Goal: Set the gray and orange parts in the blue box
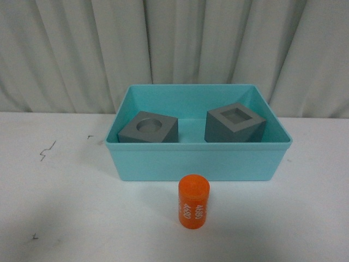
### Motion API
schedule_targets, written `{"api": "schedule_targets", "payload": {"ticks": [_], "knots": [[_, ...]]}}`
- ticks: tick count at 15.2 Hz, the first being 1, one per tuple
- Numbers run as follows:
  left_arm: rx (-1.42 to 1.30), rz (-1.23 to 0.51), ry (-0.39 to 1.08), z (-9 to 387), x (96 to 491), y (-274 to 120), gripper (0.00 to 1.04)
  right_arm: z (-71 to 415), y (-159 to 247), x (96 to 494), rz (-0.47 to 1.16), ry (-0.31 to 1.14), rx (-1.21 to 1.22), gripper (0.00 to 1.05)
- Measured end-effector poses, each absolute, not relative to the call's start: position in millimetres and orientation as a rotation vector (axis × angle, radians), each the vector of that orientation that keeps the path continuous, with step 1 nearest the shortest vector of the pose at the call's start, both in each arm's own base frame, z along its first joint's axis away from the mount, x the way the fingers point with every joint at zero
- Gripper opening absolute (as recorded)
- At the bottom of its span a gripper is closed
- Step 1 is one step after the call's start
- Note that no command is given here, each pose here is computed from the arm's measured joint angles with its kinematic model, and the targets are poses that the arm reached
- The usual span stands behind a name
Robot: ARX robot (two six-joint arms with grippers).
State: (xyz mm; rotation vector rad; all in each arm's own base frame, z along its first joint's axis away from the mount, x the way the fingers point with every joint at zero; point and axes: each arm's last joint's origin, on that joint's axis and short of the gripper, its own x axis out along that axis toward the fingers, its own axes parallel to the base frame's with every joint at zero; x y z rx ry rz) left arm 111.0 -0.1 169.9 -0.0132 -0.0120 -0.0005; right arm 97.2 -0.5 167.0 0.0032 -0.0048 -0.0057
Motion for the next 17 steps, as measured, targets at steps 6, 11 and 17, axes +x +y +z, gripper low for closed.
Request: {"api": "schedule_targets", "payload": {"ticks": [6,11,17], "knots": [[-0.013,0.0,-0.023,170,97,0,0.02,167,-1,97,-0.006,-0.004,0.003,0.98],[-0.013,0.0,-0.001,166,97,0,0.34,167,-1,97,-0.006,-0.005,0.003,0.98],[-0.011,0.0,-0.001,166,97,0,1.0,167,-1,97,-0.006,-0.005,0.003,0.98]]}}
